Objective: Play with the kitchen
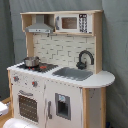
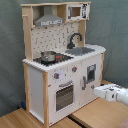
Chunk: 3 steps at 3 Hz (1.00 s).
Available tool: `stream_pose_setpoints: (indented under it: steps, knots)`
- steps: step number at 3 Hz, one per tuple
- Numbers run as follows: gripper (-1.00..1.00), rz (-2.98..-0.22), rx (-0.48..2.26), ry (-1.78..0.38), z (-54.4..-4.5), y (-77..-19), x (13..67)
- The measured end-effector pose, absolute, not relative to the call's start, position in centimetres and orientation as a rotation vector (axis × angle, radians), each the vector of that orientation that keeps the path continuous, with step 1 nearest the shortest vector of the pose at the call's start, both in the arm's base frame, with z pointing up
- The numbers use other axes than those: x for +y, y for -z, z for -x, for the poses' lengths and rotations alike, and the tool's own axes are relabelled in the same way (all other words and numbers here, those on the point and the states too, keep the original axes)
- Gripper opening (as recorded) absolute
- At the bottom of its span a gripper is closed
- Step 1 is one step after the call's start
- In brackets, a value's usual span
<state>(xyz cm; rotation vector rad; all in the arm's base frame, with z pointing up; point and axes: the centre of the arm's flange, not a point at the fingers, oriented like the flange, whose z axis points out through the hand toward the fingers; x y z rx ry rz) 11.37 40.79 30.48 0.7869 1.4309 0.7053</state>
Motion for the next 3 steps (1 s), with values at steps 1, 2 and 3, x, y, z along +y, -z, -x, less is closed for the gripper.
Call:
stream_pose_setpoints:
  steps: [1, 2, 3]
  knots:
    - [1.00, -0.867, 1.388, -0.770, -12.0, -30.2, 40.2]
    - [1.00, -0.948, 1.347, -0.839, -12.5, -29.7, 40.0]
    - [1.00, -1.039, 1.301, -0.918, -13.4, -29.3, 39.8]
